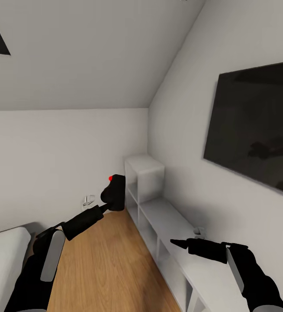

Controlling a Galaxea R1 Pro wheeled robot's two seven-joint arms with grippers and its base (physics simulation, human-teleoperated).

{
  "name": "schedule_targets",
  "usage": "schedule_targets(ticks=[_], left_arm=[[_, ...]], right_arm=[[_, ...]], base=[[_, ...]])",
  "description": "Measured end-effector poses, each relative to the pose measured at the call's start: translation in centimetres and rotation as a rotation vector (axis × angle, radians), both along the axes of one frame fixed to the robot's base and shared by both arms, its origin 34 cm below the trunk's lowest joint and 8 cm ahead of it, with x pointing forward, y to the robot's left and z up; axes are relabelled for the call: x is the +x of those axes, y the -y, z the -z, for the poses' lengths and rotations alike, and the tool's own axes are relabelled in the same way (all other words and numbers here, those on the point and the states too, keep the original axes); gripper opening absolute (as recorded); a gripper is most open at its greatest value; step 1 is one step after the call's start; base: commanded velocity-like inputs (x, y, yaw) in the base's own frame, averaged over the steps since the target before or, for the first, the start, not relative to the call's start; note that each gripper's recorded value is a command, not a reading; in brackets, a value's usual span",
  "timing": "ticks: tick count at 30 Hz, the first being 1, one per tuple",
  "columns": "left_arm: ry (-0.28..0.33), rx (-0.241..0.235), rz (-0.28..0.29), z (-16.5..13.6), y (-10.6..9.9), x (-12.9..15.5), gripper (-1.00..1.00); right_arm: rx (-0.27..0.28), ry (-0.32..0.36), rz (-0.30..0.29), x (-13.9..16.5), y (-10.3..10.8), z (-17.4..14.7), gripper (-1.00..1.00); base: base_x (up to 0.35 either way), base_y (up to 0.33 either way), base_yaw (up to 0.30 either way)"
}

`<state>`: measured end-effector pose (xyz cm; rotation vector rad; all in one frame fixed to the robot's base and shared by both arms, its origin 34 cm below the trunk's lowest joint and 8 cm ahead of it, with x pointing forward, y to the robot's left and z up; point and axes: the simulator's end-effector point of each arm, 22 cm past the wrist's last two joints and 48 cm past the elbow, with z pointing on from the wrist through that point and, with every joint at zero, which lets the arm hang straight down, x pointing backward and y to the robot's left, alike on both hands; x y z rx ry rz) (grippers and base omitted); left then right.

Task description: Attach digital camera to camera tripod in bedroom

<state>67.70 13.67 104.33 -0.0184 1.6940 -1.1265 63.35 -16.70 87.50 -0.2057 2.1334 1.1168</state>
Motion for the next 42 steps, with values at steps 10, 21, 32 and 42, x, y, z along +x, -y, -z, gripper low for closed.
schedule_targets(ticks=[10,21,32,42], left_arm=[[0.001,0.000,0.000,-1.5,0.0,-0.1,-1.00],[-0.001,0.002,-0.001,-2.9,0.0,-0.2,-1.00],[-0.068,0.021,-0.018,-1.6,-0.2,0.2,-1.00],[-0.227,0.073,-0.146,3.2,-5.9,1.0,-1.00]], right_arm=[[-0.001,0.000,0.000,-0.1,0.0,-1.4,1.00],[-0.004,-0.001,0.001,-0.2,0.0,-2.9,1.00],[-0.012,-0.122,0.024,-1.6,0.6,0.2,1.00],[-0.149,-0.316,0.033,-6.4,3.3,8.4,1.00]], base=[[0.000,0.000,0.000],[0.000,0.000,0.000],[0.000,0.000,0.000],[0.000,0.000,0.000]])
